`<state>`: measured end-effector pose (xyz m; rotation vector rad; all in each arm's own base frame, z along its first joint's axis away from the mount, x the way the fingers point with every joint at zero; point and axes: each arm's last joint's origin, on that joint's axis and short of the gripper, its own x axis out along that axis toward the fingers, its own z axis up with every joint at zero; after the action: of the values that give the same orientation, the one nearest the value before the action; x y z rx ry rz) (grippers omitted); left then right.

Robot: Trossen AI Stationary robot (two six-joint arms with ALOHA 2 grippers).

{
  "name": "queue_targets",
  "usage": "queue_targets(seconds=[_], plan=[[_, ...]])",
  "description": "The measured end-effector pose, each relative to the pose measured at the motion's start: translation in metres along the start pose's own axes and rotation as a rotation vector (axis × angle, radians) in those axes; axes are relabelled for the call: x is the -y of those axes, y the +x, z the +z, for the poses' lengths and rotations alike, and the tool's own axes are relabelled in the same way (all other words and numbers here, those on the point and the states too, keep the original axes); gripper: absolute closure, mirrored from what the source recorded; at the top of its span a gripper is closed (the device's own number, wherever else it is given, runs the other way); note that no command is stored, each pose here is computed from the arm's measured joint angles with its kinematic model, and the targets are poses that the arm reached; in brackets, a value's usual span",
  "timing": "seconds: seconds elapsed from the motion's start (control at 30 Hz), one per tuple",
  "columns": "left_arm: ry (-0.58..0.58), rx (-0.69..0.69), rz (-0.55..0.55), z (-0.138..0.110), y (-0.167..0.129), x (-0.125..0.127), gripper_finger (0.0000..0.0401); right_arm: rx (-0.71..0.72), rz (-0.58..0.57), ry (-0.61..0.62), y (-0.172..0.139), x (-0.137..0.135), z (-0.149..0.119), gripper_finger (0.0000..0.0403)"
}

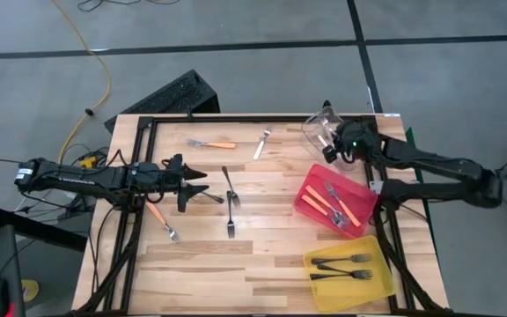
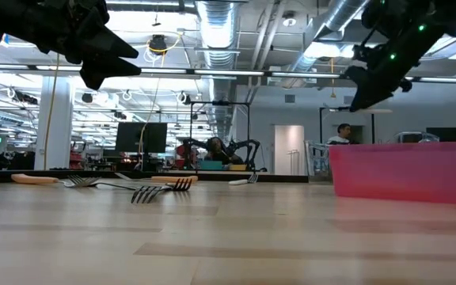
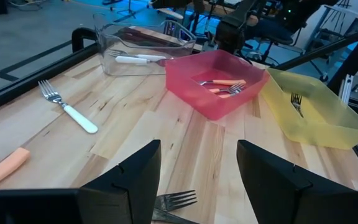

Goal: Sort silverware by color (type)
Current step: Put the white fork into the transparent bin

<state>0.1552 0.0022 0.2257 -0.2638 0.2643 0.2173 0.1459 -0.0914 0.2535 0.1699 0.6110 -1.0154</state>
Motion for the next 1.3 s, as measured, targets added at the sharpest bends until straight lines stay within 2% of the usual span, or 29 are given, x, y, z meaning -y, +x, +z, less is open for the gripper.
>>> queue_targets(seconds=[0.13,0.3,0.6,0.93,1.3], plan=[[0.0,0.0,0.0,0.0,0.0,0.0,0.0206,-0.02,0.01,0.024,0.011,0.011,-0.005,0.0329],[0.002,0.0,0.0,0.0,0.0,0.0,0.0206,-0.04,0.095,0.058,0.026,0.019,-0.018,0.0329],[0.0,0.0,0.0,0.0,0.0,0.0,0.0206,-0.127,0.083,0.097,0.044,0.031,-0.047,0.0329],[0.0,0.0,0.0,0.0,0.0,0.0,0.0206,-0.095,0.098,0.166,0.055,0.043,-0.06,0.0329],[0.0,0.002,0.009,0.0,0.0,0.0,0.0206,-0.217,0.091,0.162,0.078,0.042,-0.073,0.0329]])
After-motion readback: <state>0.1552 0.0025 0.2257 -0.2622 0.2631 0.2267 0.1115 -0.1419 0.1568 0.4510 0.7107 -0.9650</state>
